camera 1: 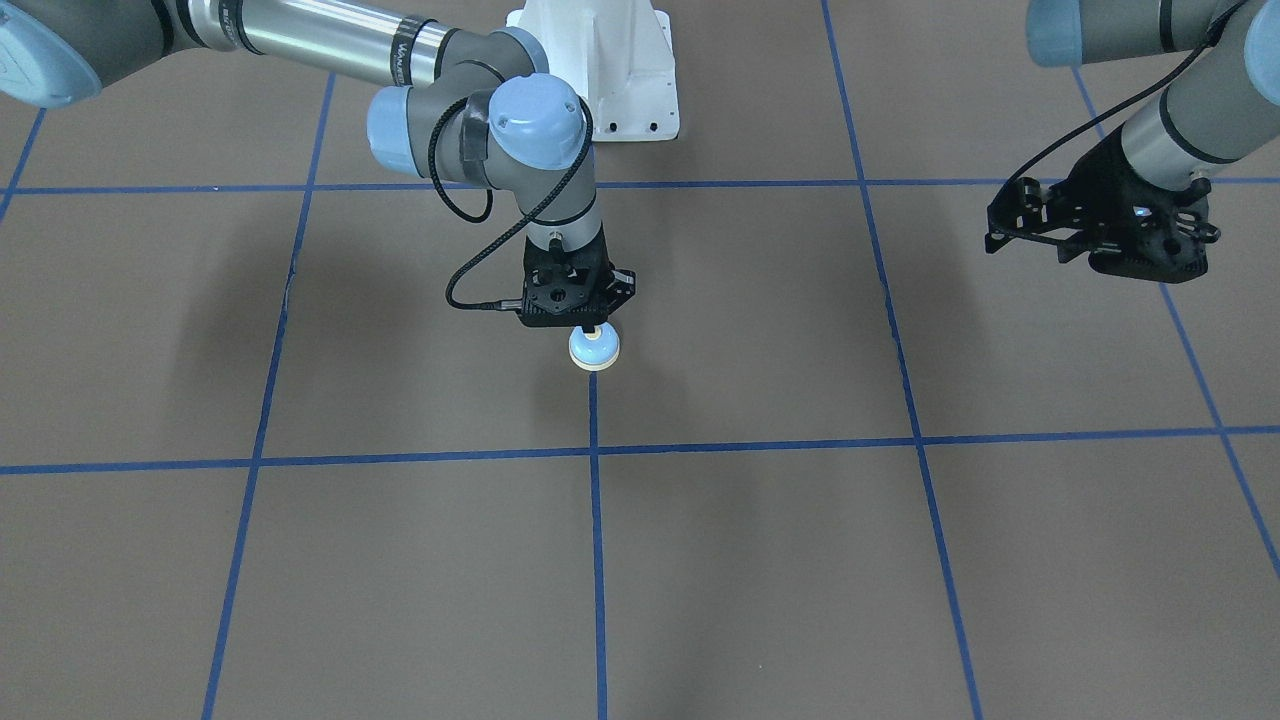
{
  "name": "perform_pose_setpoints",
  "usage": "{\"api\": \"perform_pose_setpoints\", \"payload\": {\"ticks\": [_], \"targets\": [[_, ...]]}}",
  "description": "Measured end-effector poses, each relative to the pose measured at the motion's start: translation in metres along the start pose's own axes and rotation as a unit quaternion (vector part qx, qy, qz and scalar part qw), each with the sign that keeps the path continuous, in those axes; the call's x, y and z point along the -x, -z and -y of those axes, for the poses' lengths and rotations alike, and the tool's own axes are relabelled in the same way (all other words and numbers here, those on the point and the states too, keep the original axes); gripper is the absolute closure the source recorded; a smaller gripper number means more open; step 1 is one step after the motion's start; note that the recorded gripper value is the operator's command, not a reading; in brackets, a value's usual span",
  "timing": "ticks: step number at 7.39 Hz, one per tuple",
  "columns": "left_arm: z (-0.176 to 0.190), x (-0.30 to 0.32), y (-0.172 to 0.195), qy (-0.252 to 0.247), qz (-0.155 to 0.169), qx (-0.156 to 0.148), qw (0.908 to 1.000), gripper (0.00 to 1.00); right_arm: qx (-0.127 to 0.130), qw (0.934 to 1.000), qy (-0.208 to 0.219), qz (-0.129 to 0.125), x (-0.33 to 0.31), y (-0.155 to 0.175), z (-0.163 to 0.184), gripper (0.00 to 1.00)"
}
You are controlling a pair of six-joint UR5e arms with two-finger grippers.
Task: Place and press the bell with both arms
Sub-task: 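Move the right gripper above the bell and press down on it, then raise the right gripper off the bell and withdraw it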
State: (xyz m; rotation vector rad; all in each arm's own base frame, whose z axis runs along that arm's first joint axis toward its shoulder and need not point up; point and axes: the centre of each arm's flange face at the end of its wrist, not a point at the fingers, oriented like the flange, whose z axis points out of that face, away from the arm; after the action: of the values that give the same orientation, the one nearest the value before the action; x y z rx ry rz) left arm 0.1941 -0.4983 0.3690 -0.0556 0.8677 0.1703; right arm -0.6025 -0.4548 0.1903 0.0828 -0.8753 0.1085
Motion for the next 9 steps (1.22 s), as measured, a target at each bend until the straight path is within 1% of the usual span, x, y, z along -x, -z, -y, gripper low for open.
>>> {"api": "perform_pose_setpoints", "payload": {"ticks": [4, 6, 7, 8, 9], "targets": [[-0.001, 0.000, -0.002, 0.000, 0.001, 0.001, 1.0000, 0.12, 0.000, 1.0000, 0.004, -0.008, -0.001, -0.013, 0.006, 1.00], [-0.001, -0.001, -0.001, -0.001, 0.000, 0.001, 1.0000, 0.12, 0.003, 1.0000, 0.003, -0.006, 0.001, -0.010, 0.010, 1.00], [-0.001, -0.002, -0.001, -0.001, 0.000, 0.001, 1.0000, 0.12, 0.010, 0.9999, 0.000, 0.008, -0.002, 0.007, 0.022, 1.00], [-0.002, -0.002, 0.000, -0.002, 0.000, 0.000, 1.0000, 0.12, 0.024, 0.9995, -0.004, 0.021, -0.020, 0.024, 0.035, 1.00], [-0.002, -0.002, 0.001, -0.002, 0.000, -0.001, 1.0000, 0.12, 0.028, 0.9992, -0.001, 0.030, -0.051, 0.038, 0.041, 1.00]]}}
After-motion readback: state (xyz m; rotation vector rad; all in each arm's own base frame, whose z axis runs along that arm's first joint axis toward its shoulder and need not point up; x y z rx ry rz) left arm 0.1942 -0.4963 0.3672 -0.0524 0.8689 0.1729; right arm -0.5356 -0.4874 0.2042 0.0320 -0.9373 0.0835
